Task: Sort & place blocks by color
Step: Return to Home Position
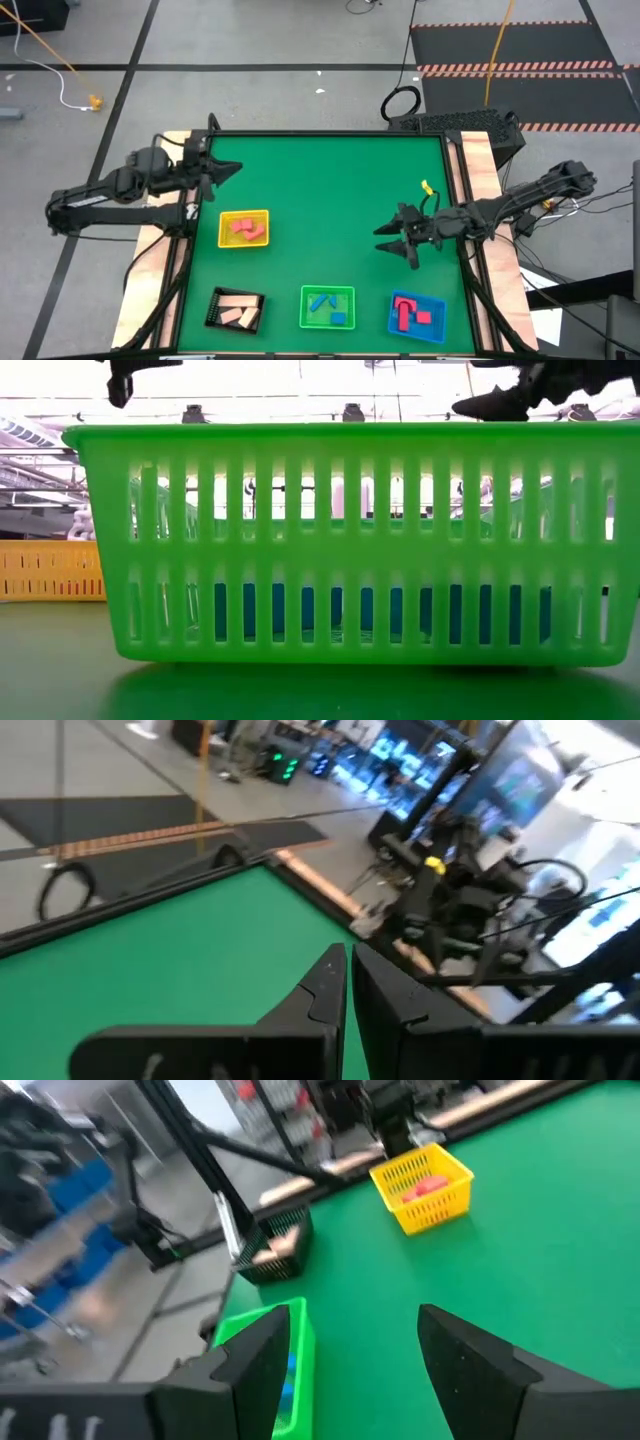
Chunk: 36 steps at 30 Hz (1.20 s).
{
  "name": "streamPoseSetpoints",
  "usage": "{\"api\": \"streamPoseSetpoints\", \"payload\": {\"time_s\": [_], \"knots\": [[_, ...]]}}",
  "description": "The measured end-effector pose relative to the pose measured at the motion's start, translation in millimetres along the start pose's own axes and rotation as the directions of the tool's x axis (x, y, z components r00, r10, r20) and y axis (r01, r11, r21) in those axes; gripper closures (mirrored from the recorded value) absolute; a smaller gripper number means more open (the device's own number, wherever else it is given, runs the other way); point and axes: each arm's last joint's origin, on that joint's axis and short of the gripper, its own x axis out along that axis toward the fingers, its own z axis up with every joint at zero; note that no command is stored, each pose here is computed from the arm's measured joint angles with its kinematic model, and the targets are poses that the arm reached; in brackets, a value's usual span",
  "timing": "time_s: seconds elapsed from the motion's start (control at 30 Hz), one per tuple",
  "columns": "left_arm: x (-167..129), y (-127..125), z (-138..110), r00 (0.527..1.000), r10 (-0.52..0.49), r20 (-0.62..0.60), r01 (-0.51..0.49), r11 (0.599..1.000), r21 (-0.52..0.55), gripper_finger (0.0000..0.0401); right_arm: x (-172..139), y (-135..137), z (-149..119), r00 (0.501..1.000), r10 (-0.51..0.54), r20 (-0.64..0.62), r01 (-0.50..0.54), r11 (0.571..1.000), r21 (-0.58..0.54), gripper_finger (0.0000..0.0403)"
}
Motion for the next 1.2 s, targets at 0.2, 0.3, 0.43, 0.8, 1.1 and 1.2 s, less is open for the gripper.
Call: {"api": "streamPoseSetpoints", "payload": {"time_s": [0.2,0.3,0.43,0.8,1.1,1.2], "knots": [[-1,6,-8,0.995,0.069,-0.076,-0.065,0.997,0.052,0.038,-10,-20,-27,0.984,0.084,0.155,-0.095,0.994,0.062,0.0191],[-1,8,-11,0.99,0.09,-0.104,-0.084,0.995,0.062,0.038,-15,-27,-37,0.967,0.125,0.221,-0.142,0.988,0.062,0.019],[-1,8,-12,0.989,0.098,-0.109,-0.091,0.994,0.065,0.038,-20,-34,-47,0.957,0.141,0.252,-0.156,0.987,0.043,0.019],[35,37,-69,0.998,0.038,-0.045,-0.04,0.998,-0.042,0.038,-22,-41,-57,0.966,0.12,0.227,-0.13,0.991,0.027,0.019],[42,63,-113,0.976,-0.11,0.186,0.132,0.985,-0.109,0.038,-24,-41,-56,0.958,0.11,0.265,-0.126,0.991,0.044,0.019],[42,68,-122,0.975,-0.112,0.19,0.138,0.982,-0.13,0.038,-24,-41,-56,0.958,0.109,0.265,-0.126,0.991,0.045,0.019]]}}
